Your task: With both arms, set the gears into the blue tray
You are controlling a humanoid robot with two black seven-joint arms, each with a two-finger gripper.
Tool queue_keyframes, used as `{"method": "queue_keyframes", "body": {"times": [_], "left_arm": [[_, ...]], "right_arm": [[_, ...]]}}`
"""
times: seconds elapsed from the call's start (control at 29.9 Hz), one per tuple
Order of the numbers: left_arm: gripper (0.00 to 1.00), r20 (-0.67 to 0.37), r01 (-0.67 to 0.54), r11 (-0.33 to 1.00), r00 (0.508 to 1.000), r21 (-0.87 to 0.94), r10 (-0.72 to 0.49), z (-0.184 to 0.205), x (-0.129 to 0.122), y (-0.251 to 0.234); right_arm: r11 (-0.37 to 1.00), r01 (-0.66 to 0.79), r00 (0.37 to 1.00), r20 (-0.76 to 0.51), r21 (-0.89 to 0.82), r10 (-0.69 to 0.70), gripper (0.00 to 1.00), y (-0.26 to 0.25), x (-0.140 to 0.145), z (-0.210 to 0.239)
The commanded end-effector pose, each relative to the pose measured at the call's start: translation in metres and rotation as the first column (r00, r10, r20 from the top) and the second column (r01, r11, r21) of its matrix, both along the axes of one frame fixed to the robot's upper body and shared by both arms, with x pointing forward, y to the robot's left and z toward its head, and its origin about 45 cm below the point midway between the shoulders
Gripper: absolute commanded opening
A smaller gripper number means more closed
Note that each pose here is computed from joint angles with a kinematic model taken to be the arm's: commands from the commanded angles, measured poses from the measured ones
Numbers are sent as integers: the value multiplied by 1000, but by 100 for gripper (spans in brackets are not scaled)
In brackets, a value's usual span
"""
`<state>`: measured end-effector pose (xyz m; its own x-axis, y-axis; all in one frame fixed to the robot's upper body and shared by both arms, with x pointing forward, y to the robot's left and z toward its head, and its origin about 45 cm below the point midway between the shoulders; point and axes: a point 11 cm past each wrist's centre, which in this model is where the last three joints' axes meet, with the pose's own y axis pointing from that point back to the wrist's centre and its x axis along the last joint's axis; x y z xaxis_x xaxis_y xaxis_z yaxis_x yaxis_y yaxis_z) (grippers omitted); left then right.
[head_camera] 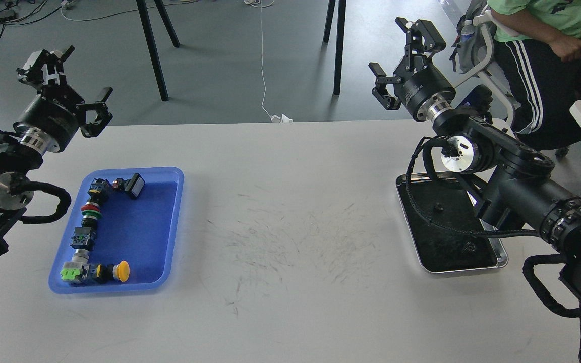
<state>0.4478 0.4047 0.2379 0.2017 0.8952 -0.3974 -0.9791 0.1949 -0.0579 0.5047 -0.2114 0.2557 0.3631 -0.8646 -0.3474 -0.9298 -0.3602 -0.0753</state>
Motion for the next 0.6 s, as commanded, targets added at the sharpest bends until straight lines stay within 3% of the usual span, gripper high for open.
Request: {"method": "queue_keyframes", "body": {"times": [0.0,0.57], "left_arm": [[99,-3,2,1000,1000,3,-2,-1,-1,0],[99,-9,4,1000,1000,9,-4,-2,-1,0]], "right_arm": [[1000,2,1000,1,-3,-2,99,-2,0,0],[1000,-3,1000,-6,-8,3,99,-1,-2,-3]]}}
